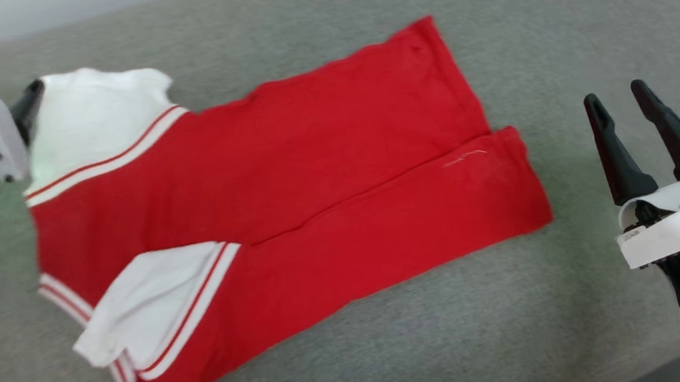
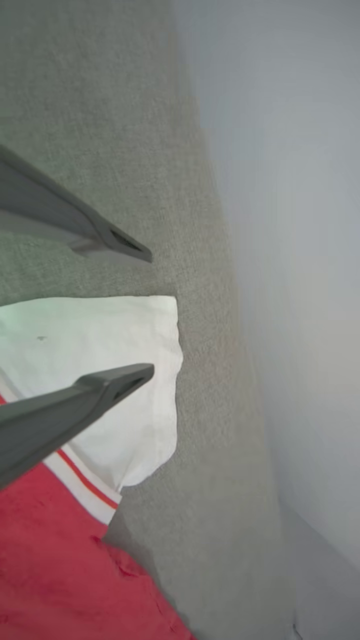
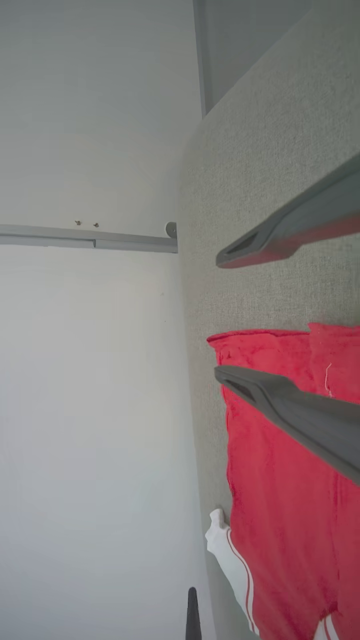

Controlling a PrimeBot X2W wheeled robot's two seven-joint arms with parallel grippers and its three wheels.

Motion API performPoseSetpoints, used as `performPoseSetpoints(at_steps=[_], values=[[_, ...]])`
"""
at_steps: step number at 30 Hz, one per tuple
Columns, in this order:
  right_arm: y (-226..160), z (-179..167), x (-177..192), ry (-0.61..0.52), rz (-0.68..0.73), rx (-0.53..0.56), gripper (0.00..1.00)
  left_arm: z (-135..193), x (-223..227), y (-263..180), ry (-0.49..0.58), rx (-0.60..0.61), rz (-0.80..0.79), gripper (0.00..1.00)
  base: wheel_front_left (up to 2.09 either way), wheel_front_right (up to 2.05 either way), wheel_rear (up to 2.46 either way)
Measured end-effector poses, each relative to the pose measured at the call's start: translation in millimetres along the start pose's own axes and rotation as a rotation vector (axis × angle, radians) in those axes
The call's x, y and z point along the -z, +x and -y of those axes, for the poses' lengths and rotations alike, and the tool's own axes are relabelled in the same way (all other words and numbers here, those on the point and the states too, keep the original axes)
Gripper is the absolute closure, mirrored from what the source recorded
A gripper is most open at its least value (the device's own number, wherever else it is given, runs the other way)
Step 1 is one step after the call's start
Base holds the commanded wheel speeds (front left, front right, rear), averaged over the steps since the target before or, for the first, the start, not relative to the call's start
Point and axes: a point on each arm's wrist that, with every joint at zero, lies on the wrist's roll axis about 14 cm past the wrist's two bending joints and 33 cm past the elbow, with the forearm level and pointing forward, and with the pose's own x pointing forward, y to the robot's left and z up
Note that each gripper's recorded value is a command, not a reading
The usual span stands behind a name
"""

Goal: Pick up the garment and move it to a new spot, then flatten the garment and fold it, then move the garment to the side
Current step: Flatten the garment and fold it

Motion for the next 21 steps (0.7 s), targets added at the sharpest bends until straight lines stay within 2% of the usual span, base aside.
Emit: performPoseSetpoints(at_steps=[4,7,11,17,18,19,20,21], values=[[-6,10,4,-0.004,-0.024,0.028,0.00,5,31,17,0.032,0.022,-0.267,0.00,0.00,0.00,0.00],[-7,14,12,-0.011,-0.049,0.041,0.00,1,39,27,0.036,0.015,-0.371,0.00,0.00,0.00,0.00],[-8,20,20,-0.022,-0.079,0.053,0.00,-11,50,37,0.068,-0.019,-0.458,0.00,0.00,0.00,0.00],[-4,25,27,-0.035,-0.110,0.055,0.00,2,53,52,0.045,0.030,-0.459,0.00,0.00,0.00,0.00],[-1,24,26,-0.039,-0.112,0.046,0.00,3,54,52,0.047,0.036,-0.464,0.17,0.00,0.00,0.00],[3,21,25,-0.042,-0.109,0.033,0.00,6,55,52,0.040,0.045,-0.470,0.53,0.00,0.00,0.00],[6,18,25,-0.047,-0.113,0.020,0.00,9,55,52,0.032,0.055,-0.469,0.74,0.00,0.00,0.00],[10,15,26,-0.054,-0.122,0.004,0.00,11,55,53,0.028,0.065,-0.467,1.00,0.00,0.00,0.00]])
